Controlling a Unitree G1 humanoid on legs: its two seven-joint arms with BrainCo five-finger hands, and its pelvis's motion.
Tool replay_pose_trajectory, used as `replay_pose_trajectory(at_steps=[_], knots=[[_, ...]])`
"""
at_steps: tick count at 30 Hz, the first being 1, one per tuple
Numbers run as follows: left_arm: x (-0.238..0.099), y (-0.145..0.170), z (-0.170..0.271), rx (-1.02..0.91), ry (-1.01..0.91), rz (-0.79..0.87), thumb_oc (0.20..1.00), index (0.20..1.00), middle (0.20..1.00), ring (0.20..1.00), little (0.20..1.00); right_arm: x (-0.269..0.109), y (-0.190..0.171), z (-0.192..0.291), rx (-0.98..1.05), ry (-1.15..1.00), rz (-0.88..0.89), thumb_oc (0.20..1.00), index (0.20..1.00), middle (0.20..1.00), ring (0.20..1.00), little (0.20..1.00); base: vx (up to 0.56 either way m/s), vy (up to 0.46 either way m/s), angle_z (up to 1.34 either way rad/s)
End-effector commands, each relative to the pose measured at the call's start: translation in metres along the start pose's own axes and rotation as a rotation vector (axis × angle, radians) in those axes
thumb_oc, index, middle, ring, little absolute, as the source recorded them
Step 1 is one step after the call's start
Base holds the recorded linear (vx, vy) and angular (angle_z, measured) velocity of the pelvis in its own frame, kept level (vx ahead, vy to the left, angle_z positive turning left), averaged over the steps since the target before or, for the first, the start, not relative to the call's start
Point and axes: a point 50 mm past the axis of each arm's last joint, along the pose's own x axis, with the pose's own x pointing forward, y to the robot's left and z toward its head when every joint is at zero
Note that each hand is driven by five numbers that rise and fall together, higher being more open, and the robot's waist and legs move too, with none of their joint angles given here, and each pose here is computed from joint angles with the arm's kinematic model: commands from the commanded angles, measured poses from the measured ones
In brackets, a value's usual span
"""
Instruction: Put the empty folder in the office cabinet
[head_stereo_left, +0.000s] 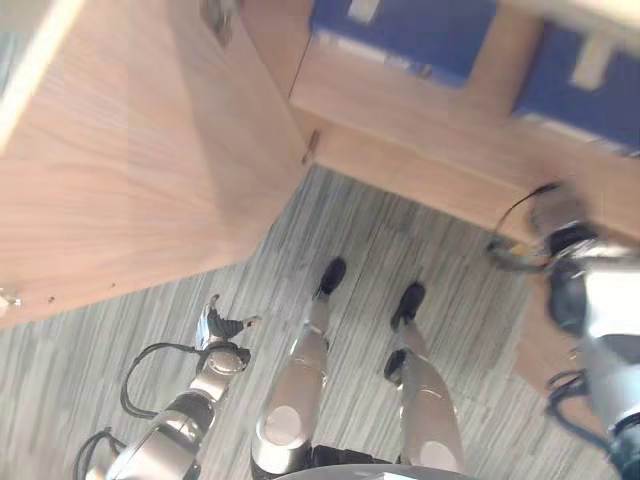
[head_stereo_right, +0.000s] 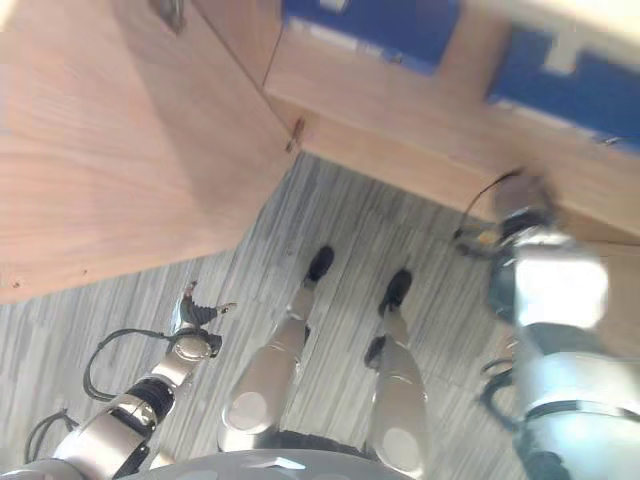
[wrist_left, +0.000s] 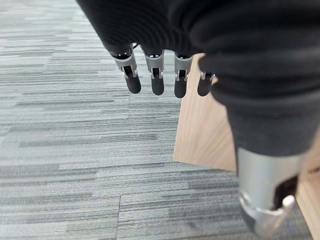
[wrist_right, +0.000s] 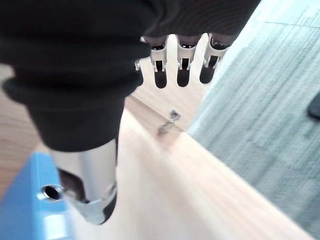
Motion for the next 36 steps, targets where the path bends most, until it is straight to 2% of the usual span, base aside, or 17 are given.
replay_pose_trajectory(at_steps=[1,2,5,7,9,13,18,25,29,32,36], knots=[[-0.007,-0.017,-0.029,-0.053,0.198,0.015,1.000,1.000,1.000,1.000,1.000,0.029,-0.079,-0.072,-0.263,0.027,-0.232,1.000,1.000,1.000,1.000,1.000,0.08,0.183,-0.16],[-0.008,-0.017,-0.030,-0.053,0.200,0.016,1.000,1.000,1.000,1.000,1.000,0.029,-0.080,-0.073,-0.265,0.027,-0.233,1.000,1.000,1.000,1.000,1.000,0.06,0.182,-0.19],[-0.007,-0.025,-0.027,-0.148,0.289,0.024,1.000,1.000,1.000,1.000,1.000,0.026,-0.123,-0.135,-0.419,0.127,-0.238,1.000,1.000,1.000,1.000,1.000,0.08,0.207,-0.36],[-0.008,-0.026,-0.031,-0.178,0.333,0.027,1.000,1.000,1.000,1.000,1.000,0.027,-0.140,-0.146,-0.480,0.152,-0.236,1.000,1.000,1.000,1.000,1.000,0.08,0.172,-0.61],[-0.007,-0.027,-0.029,-0.194,0.345,0.026,1.000,1.000,1.000,1.000,1.000,0.027,-0.144,-0.149,-0.540,0.151,-0.213,1.000,1.000,1.000,1.000,1.000,0.07,0.124,-0.52],[-0.009,-0.030,-0.033,-0.155,0.382,-0.004,1.000,1.000,1.000,1.000,1.000,0.034,-0.177,-0.153,-0.733,0.190,-0.198,1.000,1.000,1.000,1.000,1.000,0.07,0.105,-0.27],[-0.020,-0.035,-0.055,-0.034,0.438,-0.064,1.000,1.000,1.000,1.000,1.000,0.043,-0.222,-0.147,-0.750,0.247,-0.259,1.000,1.000,1.000,1.000,1.000,0.04,0.063,-0.06],[-0.031,-0.034,-0.080,0.036,0.485,-0.114,1.000,1.000,1.000,1.000,1.000,0.045,-0.254,-0.145,-0.771,0.296,-0.276,1.000,1.000,1.000,1.000,1.000,0.01,0.029,-0.23],[-0.036,-0.030,-0.092,0.075,0.513,-0.139,1.000,1.000,1.000,1.000,1.000,0.047,-0.256,-0.144,-0.805,0.321,-0.219,1.000,1.000,1.000,1.000,1.000,-0.01,0.007,-0.12],[-0.035,-0.019,-0.099,0.104,0.527,-0.143,1.000,1.000,1.000,1.000,1.000,0.053,-0.242,-0.132,-0.873,0.283,-0.126,1.000,1.000,1.000,1.000,1.000,-0.06,-0.015,-0.25],[-0.026,0.001,-0.094,0.119,0.491,-0.106,1.000,1.000,1.000,1.000,1.000,0.064,-0.186,-0.090,-0.966,0.100,0.037,1.000,1.000,1.000,1.000,1.000,-0.20,-0.026,-0.37]])
